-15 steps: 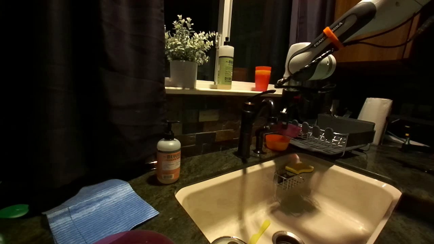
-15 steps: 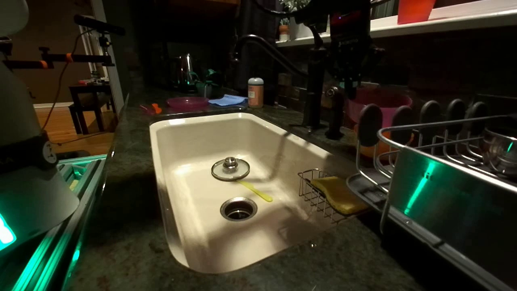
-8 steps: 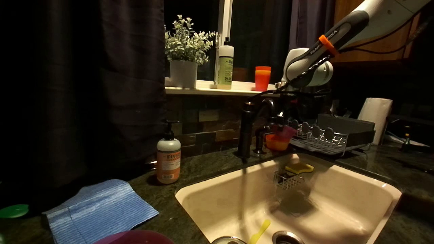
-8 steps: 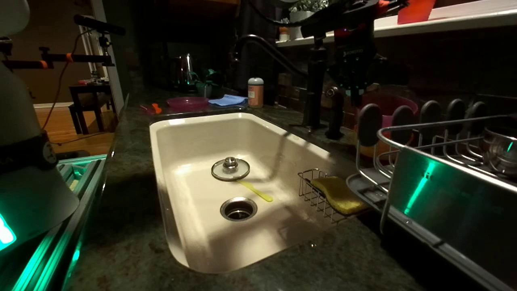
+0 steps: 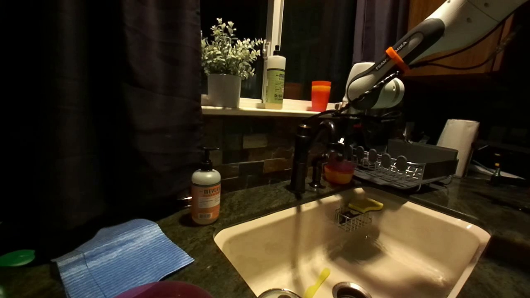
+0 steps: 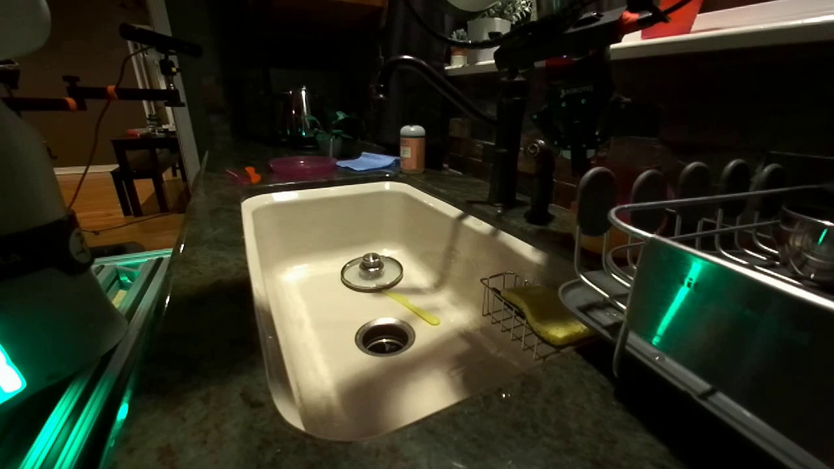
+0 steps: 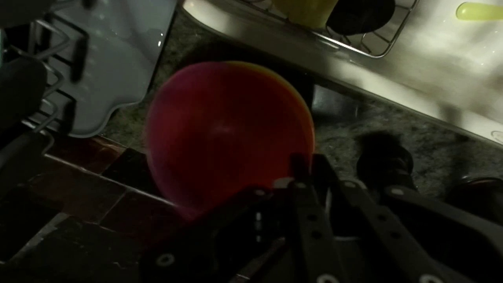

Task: Put the orange bowl inside the yellow bowl and put the purple bowl inside the other plastic bowls

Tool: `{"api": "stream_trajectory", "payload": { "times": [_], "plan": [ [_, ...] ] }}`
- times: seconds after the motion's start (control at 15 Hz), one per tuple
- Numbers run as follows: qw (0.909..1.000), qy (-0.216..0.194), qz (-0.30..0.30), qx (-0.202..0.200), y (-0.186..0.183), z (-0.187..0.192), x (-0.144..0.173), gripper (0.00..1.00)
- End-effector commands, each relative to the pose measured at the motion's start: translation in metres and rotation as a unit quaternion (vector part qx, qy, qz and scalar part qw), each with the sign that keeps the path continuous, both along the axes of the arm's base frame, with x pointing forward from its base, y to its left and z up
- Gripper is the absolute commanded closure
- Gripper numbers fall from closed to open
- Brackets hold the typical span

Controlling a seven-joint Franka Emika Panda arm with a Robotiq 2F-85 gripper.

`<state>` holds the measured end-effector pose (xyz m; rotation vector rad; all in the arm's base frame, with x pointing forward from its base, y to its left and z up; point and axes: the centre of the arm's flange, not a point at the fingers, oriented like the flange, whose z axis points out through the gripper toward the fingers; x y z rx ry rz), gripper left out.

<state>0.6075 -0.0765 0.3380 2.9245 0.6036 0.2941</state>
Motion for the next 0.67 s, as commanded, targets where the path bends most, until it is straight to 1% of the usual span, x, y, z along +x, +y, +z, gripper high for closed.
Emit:
{"api": "stream_trajectory", "payload": {
  "times": [0.0, 0.07, 0.13, 0.27, 0.47, 0.53, 0.6],
  "plan": [
    [0.9996, -0.006, 0.005, 0.027, 0.002, 0.000, -0.002, 0.57],
    [0.9996, -0.005, 0.002, 0.029, 0.004, 0.003, -0.005, 0.50],
    [0.9997, -0.001, 0.002, 0.024, 0.007, 0.006, -0.010, 0.42],
    [0.9999, -0.006, -0.002, 0.014, 0.007, 0.015, -0.019, 0.28],
    [0.9995, -0.023, -0.008, -0.022, 0.001, 0.031, -0.028, 0.04],
    [0.9992, -0.023, -0.010, -0.030, -0.001, 0.035, -0.032, 0.01],
    [0.9991, -0.019, -0.015, -0.036, 0.000, 0.040, -0.036, 0.00]
  ]
}}
